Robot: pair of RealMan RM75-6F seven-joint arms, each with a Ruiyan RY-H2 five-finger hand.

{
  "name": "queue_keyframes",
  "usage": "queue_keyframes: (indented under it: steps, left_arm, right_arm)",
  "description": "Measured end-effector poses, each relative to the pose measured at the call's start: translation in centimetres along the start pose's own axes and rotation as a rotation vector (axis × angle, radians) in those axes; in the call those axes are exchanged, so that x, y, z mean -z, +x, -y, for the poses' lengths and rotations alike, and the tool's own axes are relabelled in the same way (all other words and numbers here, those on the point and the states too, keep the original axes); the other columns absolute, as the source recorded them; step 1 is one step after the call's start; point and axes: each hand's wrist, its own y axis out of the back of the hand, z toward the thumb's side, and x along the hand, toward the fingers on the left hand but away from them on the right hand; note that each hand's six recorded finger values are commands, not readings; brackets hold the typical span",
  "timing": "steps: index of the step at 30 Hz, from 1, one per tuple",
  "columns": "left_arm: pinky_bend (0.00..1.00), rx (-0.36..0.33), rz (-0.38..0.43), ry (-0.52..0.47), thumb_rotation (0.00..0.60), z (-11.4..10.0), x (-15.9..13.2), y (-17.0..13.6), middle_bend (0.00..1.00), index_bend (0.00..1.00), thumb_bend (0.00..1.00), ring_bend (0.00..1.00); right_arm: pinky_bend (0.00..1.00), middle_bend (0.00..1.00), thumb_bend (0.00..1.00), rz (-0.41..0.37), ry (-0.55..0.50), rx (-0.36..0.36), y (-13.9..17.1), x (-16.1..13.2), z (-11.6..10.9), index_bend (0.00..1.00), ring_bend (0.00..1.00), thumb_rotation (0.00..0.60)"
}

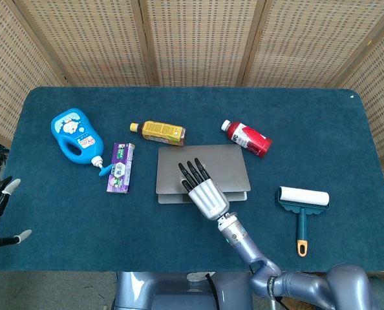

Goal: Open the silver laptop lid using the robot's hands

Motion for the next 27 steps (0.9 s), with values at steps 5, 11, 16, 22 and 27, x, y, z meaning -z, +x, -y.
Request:
queue_keyframes:
  steps: [5, 11, 16, 22, 27]
  left_arm:
    - [0.0, 0.003, -0.002, -0.002, 0.6, 0.1, 0.0, 0.0, 0.0, 0.0, 0.0, 0.0]
    - [0.0, 0.008, -0.013, -0.003, 0.6, 0.2, 0.3, 0.2, 0.0, 0.0, 0.0, 0.0]
    - [0.0, 0.022, -0.018, 0.008, 0.6, 0.5, 0.3, 0.8, 0.0, 0.0, 0.0, 0.0]
    - [0.0, 0.055, 0.028, 0.063, 0.6, 1.3, -0.5, 2.0, 0.0, 0.0, 0.0, 0.0]
    - [0.0, 0.104, 0.154, 0.11, 0.6, 2.7, -2.7, 4.2, 0.0, 0.0, 0.01, 0.0]
  right_arm:
    - [0.05, 0.1, 0.57, 0.023, 0.022, 0.007, -1.1, 0.4, -0.3, 0.22, 0.03, 0.6]
    - [0.05, 0.11, 0.62, 0.096, 0.02, 0.046, -3.2, 1.8, -0.9, 0.22, 0.04, 0.6]
    - [0.05, 0.11, 0.63, 0.166, -0.054, 0.044, -4.8, 3.4, -1.3, 0.23, 0.04, 0.6]
    - [0.05, 0.11, 0.64, 0.206, -0.181, 0.0, -5.0, 4.1, -1.2, 0.23, 0.05, 0.6]
    - [0.05, 0.11, 0.64, 0.225, -0.251, -0.05, -5.1, 4.5, -0.9, 0.24, 0.05, 0.6]
